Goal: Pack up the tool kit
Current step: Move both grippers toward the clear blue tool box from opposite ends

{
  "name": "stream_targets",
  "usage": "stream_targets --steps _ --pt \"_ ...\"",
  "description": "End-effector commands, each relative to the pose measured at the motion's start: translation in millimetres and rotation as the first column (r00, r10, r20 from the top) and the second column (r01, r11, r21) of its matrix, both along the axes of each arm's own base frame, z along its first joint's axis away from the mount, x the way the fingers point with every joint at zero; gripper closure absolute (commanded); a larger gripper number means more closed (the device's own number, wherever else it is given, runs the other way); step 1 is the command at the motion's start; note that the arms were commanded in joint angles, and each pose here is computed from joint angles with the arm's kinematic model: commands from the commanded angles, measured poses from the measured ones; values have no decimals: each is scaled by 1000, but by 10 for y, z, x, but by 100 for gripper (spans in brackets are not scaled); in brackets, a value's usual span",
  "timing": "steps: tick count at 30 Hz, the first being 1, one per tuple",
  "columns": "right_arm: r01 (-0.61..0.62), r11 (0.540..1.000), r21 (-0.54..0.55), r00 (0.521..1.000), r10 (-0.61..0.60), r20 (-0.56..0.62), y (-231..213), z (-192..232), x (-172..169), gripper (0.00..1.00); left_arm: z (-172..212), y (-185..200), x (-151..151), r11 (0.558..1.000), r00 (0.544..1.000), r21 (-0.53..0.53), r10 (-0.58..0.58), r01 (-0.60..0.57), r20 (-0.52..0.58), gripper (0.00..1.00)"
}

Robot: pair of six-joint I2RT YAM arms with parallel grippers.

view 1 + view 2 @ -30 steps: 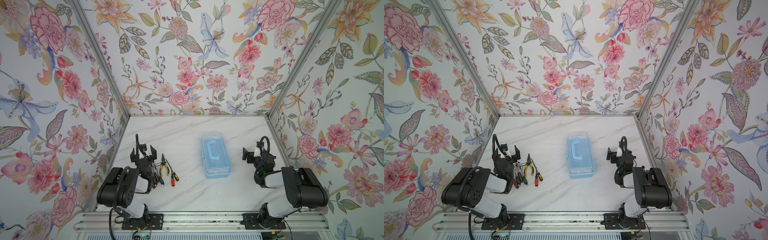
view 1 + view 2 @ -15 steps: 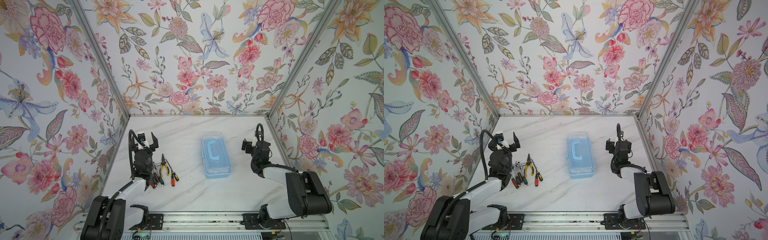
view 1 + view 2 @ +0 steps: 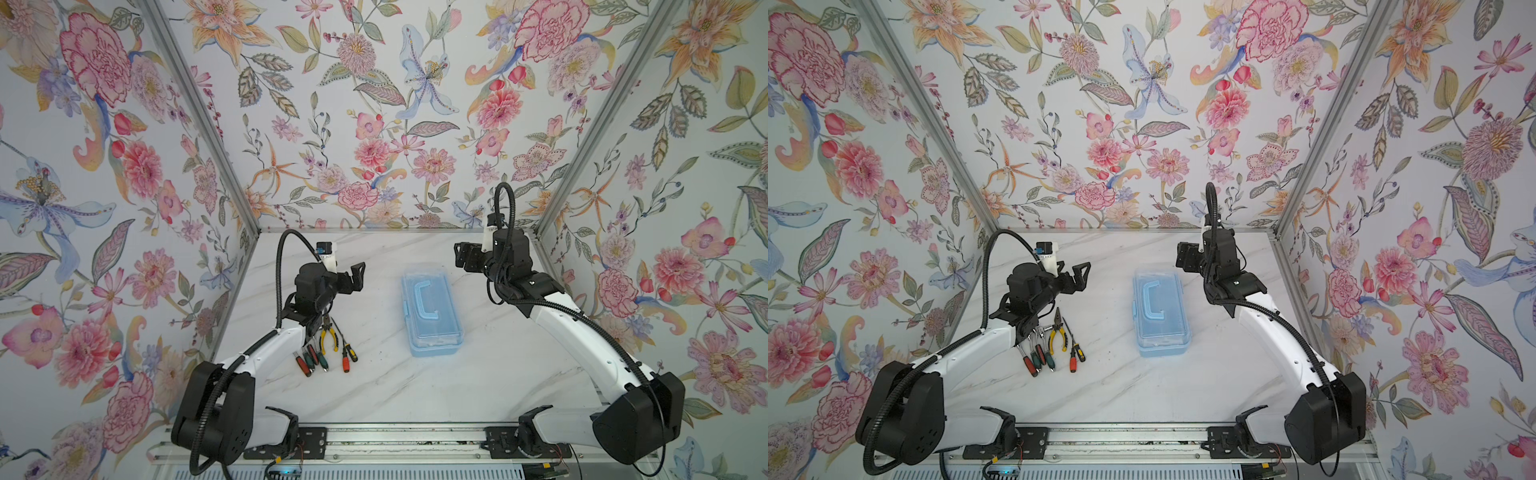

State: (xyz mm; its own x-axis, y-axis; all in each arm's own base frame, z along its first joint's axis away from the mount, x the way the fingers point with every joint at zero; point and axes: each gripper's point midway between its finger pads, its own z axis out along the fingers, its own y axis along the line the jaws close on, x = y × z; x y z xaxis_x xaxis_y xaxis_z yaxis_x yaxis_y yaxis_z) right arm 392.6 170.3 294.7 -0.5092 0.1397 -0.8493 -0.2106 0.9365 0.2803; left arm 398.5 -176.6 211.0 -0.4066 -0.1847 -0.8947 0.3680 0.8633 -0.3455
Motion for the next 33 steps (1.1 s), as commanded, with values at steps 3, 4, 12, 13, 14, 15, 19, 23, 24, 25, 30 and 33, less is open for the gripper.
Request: stream_targets --steps 3,4,12,13,14,15,19,23,24,25,30,33 --pt "-187 973 137 937 219 -272 536 -322 -553 22 -99 -443 -225 986 983 -111 -141 129 -113 4" --pt "-207 967 148 926 242 -288 611 -351 -611 23 -129 -480 -255 984 982 -120 -148 134 -121 4" --pt "-275 946 174 848 324 -420 1007 -781 -885 32 -540 -804 -448 964 957 -188 -224 189 -185 9" --pt "-275 947 166 840 320 -437 1017 -859 -893 33 -577 -847 -463 960 952 -195 -237 200 -191 12" --pt "-267 952 151 839 307 -450 1012 -933 -884 34 -620 -900 -483 956 947 -202 -251 211 -200 15" --pt "-260 956 135 836 293 -463 997 -1010 -880 35 -641 -948 -504 952 944 -209 -264 222 -199 16" --pt "-233 968 91 831 247 -498 940 -1224 -846 38 -842 -1109 -572 947 927 -203 -295 250 -234 17" --pt "-234 967 101 820 252 -513 965 -1340 -837 40 -1005 -1204 -618 942 913 -213 -310 258 -265 20" --pt "-229 968 98 819 246 -519 958 -1374 -829 40 -1043 -1219 -631 941 909 -217 -315 261 -272 22" --pt "-227 969 100 816 246 -523 960 -1407 -826 41 -1062 -1231 -639 939 907 -224 -319 263 -274 22" --pt "-208 972 107 806 232 -545 931 -1554 -803 42 -1160 -1249 -647 941 905 -222 -313 255 -288 23" --pt "-200 975 100 802 221 -555 925 -1627 -779 42 -1199 -1248 -639 946 907 -206 -303 250 -292 23"
